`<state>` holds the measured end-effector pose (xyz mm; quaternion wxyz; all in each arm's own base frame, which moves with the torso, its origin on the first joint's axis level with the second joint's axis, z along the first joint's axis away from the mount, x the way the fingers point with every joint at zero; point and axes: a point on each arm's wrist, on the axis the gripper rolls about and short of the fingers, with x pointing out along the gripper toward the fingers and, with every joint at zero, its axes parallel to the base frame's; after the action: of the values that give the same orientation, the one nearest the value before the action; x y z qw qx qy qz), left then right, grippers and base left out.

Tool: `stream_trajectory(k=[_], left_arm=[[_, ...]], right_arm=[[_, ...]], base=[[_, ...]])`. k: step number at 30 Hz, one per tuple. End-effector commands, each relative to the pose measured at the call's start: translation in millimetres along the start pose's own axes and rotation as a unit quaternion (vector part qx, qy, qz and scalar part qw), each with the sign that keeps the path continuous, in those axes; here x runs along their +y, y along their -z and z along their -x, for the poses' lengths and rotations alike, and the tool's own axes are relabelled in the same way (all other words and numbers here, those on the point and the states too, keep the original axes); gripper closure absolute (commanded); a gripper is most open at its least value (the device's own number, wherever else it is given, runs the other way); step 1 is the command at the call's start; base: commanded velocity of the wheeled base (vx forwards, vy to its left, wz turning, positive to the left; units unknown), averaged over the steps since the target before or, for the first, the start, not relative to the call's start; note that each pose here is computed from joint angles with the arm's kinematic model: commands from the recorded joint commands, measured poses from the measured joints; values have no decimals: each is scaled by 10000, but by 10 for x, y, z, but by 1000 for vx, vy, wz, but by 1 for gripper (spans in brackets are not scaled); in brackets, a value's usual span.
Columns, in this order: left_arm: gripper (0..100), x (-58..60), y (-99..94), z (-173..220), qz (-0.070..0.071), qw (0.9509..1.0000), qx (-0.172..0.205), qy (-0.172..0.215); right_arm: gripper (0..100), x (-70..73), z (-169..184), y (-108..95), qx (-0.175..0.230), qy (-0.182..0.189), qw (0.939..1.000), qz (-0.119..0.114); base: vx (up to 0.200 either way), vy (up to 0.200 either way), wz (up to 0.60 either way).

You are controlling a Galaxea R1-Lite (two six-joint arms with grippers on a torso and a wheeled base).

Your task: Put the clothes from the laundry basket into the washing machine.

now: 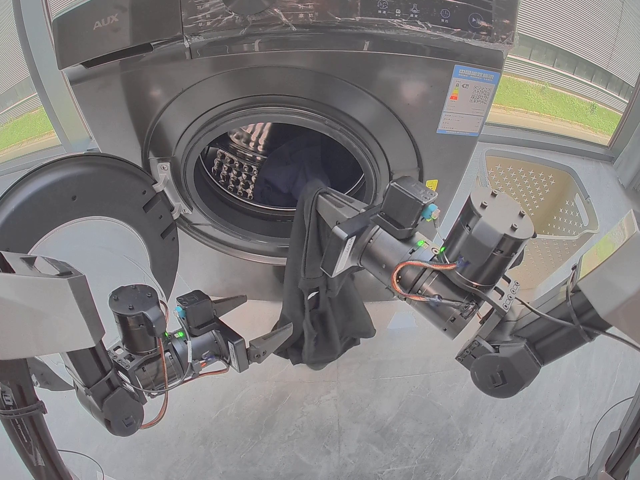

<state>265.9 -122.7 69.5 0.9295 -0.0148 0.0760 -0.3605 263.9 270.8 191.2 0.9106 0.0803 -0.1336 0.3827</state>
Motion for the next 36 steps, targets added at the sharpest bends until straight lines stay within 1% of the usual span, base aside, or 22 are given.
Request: stream_trajectory(k=[1, 2, 5, 6, 7, 10, 14, 18, 22, 25, 27, 29, 32, 36], left_arm=[[0, 17, 181, -39, 105, 9995, 309, 4], [0, 17, 186, -40, 107, 9994, 316, 4], [0, 51, 315, -94, 117, 9986, 510, -15], [0, 51, 315, -94, 117, 9986, 510, -15], [0, 55, 380, -114, 113, 9981, 612, -1], [0, 33, 467, -155, 106, 9972, 740, 66], [0, -68, 561, -249, 47, 9958, 852, 331], [0, -76, 613, -353, 14, 9957, 842, 392], [0, -19, 725, -561, -9, 9962, 778, 401], [0, 11, 759, -660, -35, 9968, 705, 373], [0, 53, 801, -780, -57, 9975, 610, 344], [0, 68, 806, -829, -77, 9979, 551, 322], [0, 140, 772, -1001, -122, 9995, 263, 144], [0, 183, 733, -1141, -164, 9999, 18, 36]], right_arm=[[100, 4, -33, -70, -131, -3, 9999, -2], [100, 4, -35, -73, -138, -4, 9999, -2], [100, -10, -56, -98, -181, 86, 9998, 1], [100, -10, -56, -98, -181, 86, 9998, 1], [100, -16, -58, -100, -181, 101, 9998, 4], [100, -34, -75, -100, -198, 137, 9997, 11], [100, -41, -123, -113, -270, 195, 9994, 3], [100, -31, -135, -90, -254, 181, 9995, -2], [100, -25, -135, -89, -254, 174, 9995, -4], [100, -7, -133, -85, -245, 152, 9996, -12], [100, 5, -133, -85, -244, 138, 9996, -17], [100, 23, -132, -84, -243, 116, 9996, -24], [100, 29, -132, -85, -250, 109, 9996, -27], [100, 35, -130, -82, -242, 102, 9997, -29]], base=[[0, 0, 0], [0, 0, 0], [0, 0, 0], [0, 0, 0], [0, 0, 0], [0, 0, 0], [0, 0, 0], [0, 0, 0], [0, 0, 0], [0, 0, 0], [0, 0, 0], [0, 0, 0], [0, 0, 0], [0, 0, 0]])
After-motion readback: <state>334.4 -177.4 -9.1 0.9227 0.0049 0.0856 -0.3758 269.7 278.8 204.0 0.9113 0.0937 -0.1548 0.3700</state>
